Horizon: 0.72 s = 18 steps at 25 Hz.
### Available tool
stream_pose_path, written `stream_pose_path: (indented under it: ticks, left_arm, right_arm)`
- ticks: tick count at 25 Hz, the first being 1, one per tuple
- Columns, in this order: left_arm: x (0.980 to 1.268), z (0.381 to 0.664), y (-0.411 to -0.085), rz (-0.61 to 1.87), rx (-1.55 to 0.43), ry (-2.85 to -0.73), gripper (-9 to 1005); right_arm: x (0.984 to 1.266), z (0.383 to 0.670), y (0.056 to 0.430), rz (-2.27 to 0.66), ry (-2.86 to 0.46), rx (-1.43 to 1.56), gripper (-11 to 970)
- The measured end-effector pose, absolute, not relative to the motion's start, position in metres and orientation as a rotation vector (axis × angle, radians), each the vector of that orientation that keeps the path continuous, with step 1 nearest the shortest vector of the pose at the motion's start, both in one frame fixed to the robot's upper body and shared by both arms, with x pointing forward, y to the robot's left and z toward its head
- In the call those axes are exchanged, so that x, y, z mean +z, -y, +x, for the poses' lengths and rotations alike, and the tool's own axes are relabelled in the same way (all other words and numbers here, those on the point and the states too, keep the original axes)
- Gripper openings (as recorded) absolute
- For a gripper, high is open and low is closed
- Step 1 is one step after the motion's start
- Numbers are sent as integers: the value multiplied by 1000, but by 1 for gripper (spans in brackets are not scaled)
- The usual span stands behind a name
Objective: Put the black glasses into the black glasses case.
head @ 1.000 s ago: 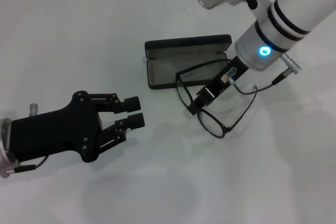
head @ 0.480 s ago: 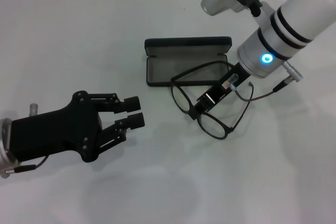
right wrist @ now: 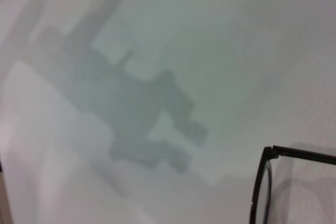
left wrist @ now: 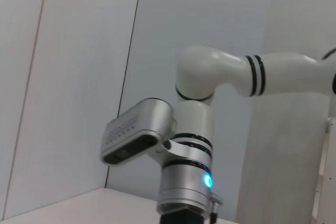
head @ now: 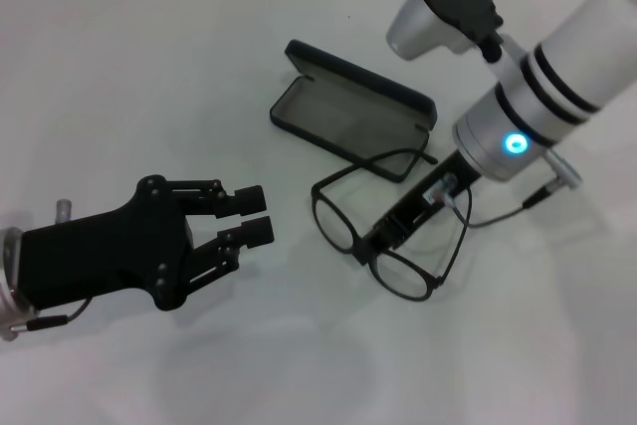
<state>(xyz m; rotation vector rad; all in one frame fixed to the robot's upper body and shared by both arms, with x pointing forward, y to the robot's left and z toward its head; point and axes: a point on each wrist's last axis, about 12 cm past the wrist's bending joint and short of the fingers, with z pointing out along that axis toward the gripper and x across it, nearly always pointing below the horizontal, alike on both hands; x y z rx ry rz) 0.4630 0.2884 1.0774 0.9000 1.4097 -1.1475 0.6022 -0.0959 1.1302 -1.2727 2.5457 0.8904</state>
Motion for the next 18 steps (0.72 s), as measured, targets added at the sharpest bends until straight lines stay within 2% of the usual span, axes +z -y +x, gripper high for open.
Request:
stream_pose_path:
  ticks: [18]
  left_arm:
    - [1081,477,-275,913,-1172,-1382,266]
  right_arm:
    - [1108,564,141,-1252,-2456,932,161]
